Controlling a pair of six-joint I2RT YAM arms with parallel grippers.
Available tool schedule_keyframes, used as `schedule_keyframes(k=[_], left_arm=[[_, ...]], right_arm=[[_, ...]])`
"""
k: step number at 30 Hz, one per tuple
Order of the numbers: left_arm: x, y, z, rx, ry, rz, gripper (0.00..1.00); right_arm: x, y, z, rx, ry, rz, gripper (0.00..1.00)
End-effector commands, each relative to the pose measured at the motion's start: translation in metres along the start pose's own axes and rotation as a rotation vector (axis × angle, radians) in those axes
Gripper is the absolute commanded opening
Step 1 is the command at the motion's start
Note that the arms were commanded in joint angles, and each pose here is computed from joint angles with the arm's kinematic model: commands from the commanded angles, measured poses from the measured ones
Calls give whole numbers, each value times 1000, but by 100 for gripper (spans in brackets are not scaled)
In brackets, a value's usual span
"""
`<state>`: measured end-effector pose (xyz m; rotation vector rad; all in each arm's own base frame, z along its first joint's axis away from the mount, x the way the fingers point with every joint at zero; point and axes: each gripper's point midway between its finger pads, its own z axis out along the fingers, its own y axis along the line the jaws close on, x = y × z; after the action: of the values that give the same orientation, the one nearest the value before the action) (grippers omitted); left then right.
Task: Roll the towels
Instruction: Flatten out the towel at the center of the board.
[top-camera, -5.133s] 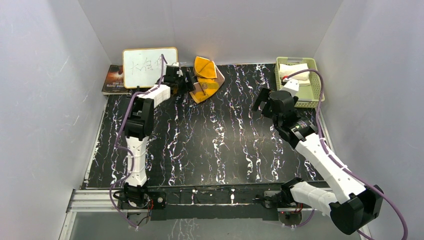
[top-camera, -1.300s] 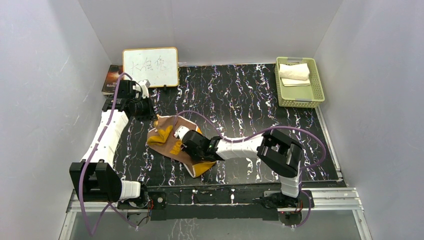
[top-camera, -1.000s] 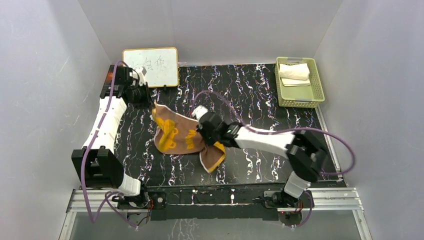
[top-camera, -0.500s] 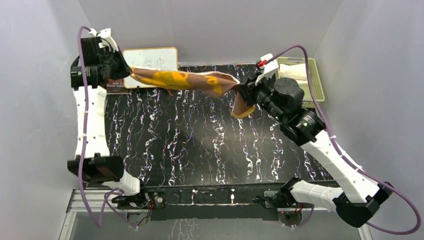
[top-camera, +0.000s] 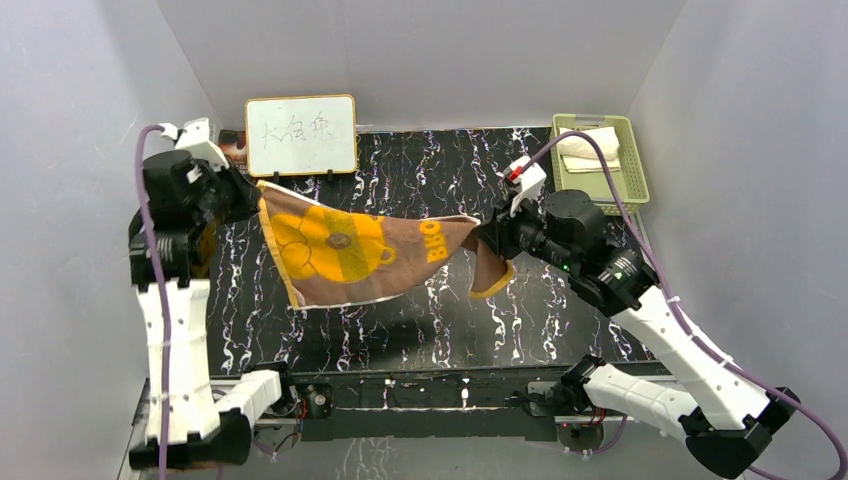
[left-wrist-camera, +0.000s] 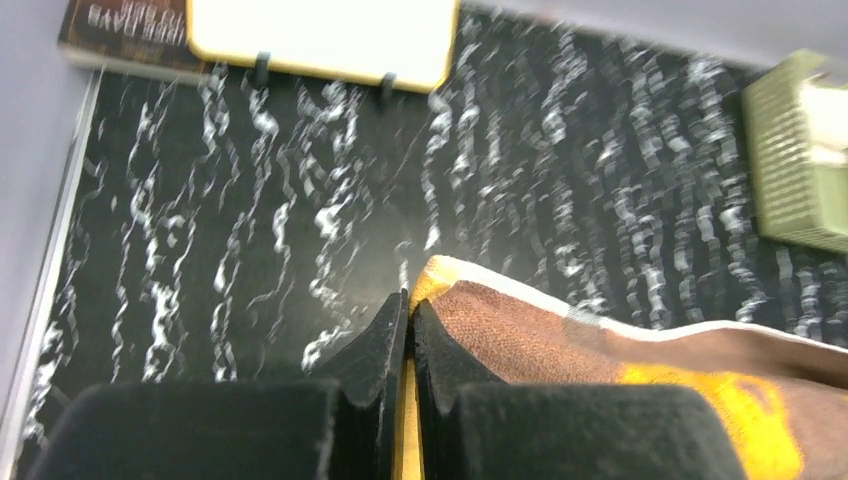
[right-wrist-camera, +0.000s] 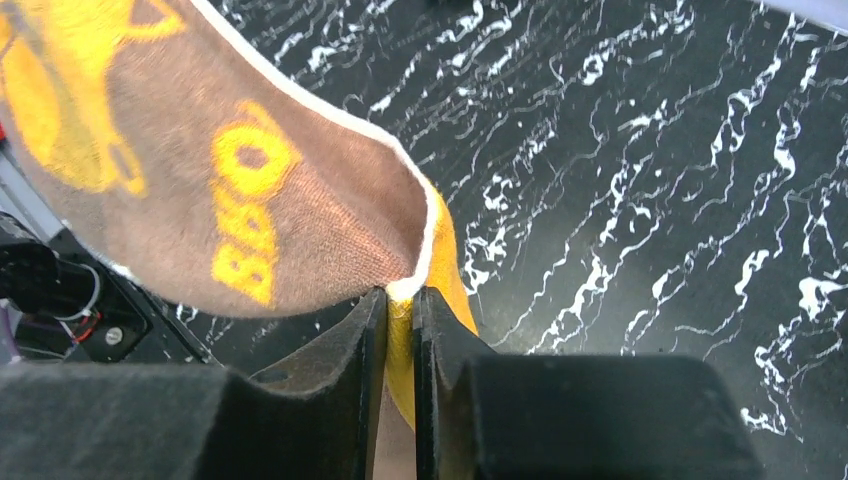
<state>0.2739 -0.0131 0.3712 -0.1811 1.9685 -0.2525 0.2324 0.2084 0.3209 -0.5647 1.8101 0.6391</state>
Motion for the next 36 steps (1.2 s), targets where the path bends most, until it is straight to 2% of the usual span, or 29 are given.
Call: schedule_keyframes(k=[1, 4, 9, 10, 12, 16, 18, 22, 26, 28, 31, 36], left_arm=[[27, 41, 22, -180, 145, 49, 0], [25, 51, 41, -219, 185, 55, 0], [26, 58, 75, -219, 228, 15, 0], [26, 60, 80, -217, 236, 8, 0], [27, 59, 87, -199, 241, 3, 0], [19, 31, 88, -28, 207, 33, 0], [8, 19, 77, 28, 146, 65, 0], [-23, 17, 44, -11, 17, 118, 0], [-54, 0, 3, 9, -110, 111, 0], [-58, -12, -21, 43, -173, 101, 0], [-35, -28, -47, 134, -210, 90, 0], [5, -51, -79, 259, -243, 74, 0]], right_arm=[[-12, -3, -1, 22, -38, -12, 14], [-4, -7, 3, 39, -21, -11, 13], [39, -30, 15, 140, 120, -18, 12], [45, -36, 16, 168, 142, -20, 10], [53, -43, 17, 201, 162, -15, 0], [36, -48, 20, 223, 105, 0, 0], [14, -53, 21, 249, 53, -5, 0], [-45, -60, 17, 304, -91, -33, 0], [-107, -51, 2, 289, -234, -22, 0], [-124, -41, -12, 255, -288, -6, 0], [-127, -23, -39, 177, -327, 23, 0], [-103, 0, -86, 72, -329, 77, 0]])
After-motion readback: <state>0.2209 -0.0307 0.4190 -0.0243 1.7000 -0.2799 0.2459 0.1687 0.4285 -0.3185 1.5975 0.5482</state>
